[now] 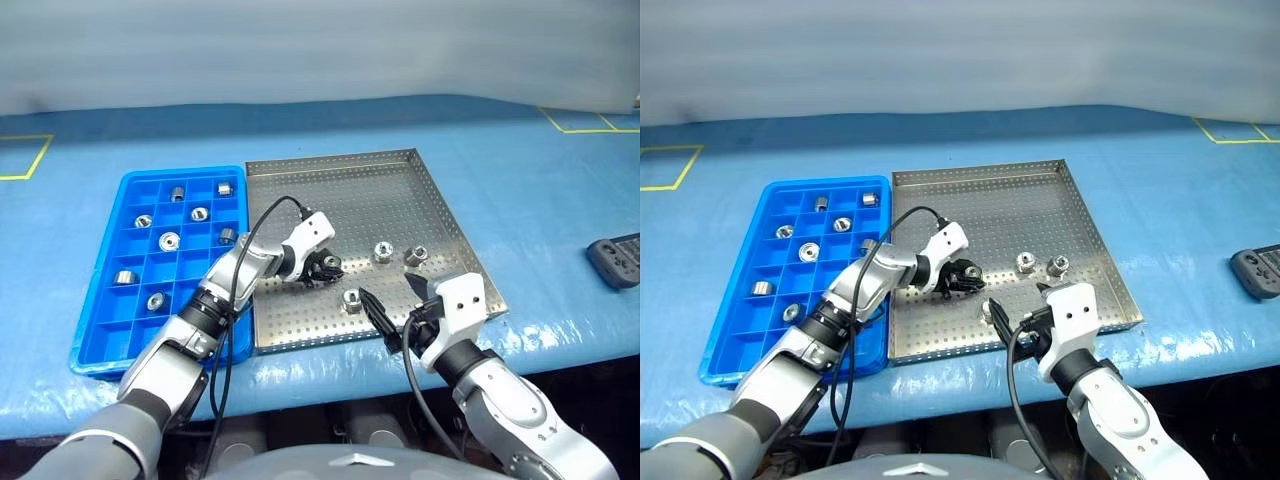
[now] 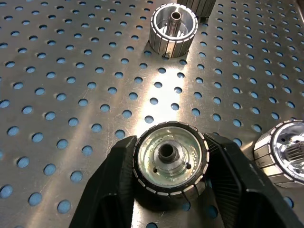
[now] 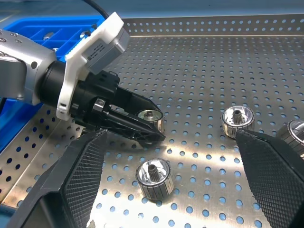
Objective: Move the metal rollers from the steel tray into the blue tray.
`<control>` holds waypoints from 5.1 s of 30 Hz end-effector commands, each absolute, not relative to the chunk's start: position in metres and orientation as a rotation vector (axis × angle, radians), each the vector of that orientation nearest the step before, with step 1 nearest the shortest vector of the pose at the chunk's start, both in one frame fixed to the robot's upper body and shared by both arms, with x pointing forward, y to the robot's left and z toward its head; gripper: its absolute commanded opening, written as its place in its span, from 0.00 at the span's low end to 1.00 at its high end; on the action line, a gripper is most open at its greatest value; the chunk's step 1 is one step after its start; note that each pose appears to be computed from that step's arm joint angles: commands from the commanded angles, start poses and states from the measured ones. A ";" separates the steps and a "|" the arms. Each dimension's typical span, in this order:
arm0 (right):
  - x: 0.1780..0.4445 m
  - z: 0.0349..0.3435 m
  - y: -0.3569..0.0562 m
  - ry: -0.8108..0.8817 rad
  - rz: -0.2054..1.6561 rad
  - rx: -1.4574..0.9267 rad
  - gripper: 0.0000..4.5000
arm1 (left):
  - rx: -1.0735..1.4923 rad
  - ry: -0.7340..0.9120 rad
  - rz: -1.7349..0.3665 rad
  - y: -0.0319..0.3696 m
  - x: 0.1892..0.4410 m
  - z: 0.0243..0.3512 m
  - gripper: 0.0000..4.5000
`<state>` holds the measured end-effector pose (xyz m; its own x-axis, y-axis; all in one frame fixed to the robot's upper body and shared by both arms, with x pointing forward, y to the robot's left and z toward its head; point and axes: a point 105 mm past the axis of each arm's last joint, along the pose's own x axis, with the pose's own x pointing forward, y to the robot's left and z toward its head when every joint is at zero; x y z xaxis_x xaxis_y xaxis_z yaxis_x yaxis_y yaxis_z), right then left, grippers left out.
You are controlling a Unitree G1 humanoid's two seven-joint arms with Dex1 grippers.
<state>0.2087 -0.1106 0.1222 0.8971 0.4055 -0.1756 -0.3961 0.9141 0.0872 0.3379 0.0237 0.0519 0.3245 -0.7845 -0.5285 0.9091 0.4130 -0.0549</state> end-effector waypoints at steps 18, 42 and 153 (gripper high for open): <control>0.255 0.147 -0.029 0.119 1.044 -0.094 1.00 | 0.174 0.134 -0.529 0.146 0.304 0.152 0.40; 0.247 0.145 0.030 0.099 1.402 -0.124 1.00 | 0.100 0.313 -0.131 0.216 0.244 0.112 0.40; 0.240 0.094 -0.098 0.493 0.341 0.094 1.00 | 0.325 0.273 -1.173 0.079 0.271 0.108 0.44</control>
